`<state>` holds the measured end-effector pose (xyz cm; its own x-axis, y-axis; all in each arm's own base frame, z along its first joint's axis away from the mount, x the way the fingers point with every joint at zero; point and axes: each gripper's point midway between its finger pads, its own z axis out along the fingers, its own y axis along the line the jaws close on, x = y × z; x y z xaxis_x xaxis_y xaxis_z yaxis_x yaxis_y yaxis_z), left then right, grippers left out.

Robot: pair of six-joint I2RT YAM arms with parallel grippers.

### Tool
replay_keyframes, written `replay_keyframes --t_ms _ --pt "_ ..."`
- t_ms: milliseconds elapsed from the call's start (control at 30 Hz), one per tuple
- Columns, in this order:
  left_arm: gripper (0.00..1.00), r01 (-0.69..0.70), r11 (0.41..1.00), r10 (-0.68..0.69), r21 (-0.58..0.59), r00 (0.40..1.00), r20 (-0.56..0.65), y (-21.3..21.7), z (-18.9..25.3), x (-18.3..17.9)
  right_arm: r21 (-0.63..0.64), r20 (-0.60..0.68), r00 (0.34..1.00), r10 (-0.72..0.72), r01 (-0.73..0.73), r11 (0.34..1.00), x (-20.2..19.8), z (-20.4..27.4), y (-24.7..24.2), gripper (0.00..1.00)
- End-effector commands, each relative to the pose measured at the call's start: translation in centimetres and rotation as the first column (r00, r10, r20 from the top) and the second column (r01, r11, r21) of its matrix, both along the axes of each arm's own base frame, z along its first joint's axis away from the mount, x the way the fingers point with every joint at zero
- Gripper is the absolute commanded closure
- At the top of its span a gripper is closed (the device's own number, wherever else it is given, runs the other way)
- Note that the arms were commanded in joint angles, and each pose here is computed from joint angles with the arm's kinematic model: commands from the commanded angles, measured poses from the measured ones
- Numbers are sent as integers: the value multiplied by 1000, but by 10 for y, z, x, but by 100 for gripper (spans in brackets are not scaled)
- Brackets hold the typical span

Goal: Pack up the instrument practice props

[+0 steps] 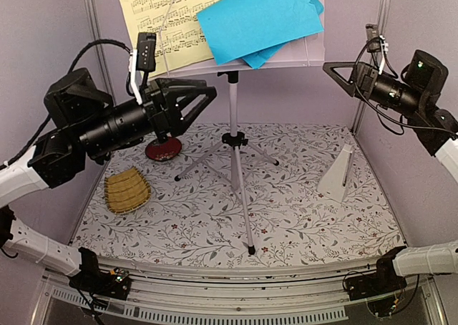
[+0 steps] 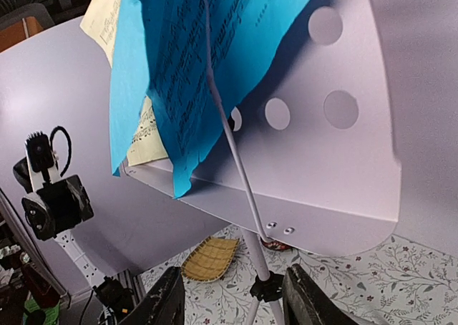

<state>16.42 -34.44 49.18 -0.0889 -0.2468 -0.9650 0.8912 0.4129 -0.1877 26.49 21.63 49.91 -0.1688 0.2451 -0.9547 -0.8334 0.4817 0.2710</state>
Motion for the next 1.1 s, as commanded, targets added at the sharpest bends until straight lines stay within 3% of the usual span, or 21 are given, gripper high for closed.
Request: replay_keyframes --t_ms 0,200,367,500,733,1067 --pt "53 -152 984 149 89 988 42 5 6 22 11 11 995 95 -95 995 -11 14 16 54" --pt "51 -249 967 237 46 955 177 25 50 26 24 31 995 96 -97 995 -10 26 17 56" --pt "45 -301 940 233 158 909 346 11 58 30 24 47 994 94 -95 995 -10 30 17 56" --pt "38 -474 850 306 230 800 517 17 55 48 25 55 993 101 -103 994 -13 33 16 56" --pt "36 -665 694 279 278 603 747 17 45 59 23 64 992 110 -112 993 -16 35 16 55" --pt "33 -806 558 235 196 380 895 26 50 62 28 65 991 121 -123 992 -21 35 16 53"
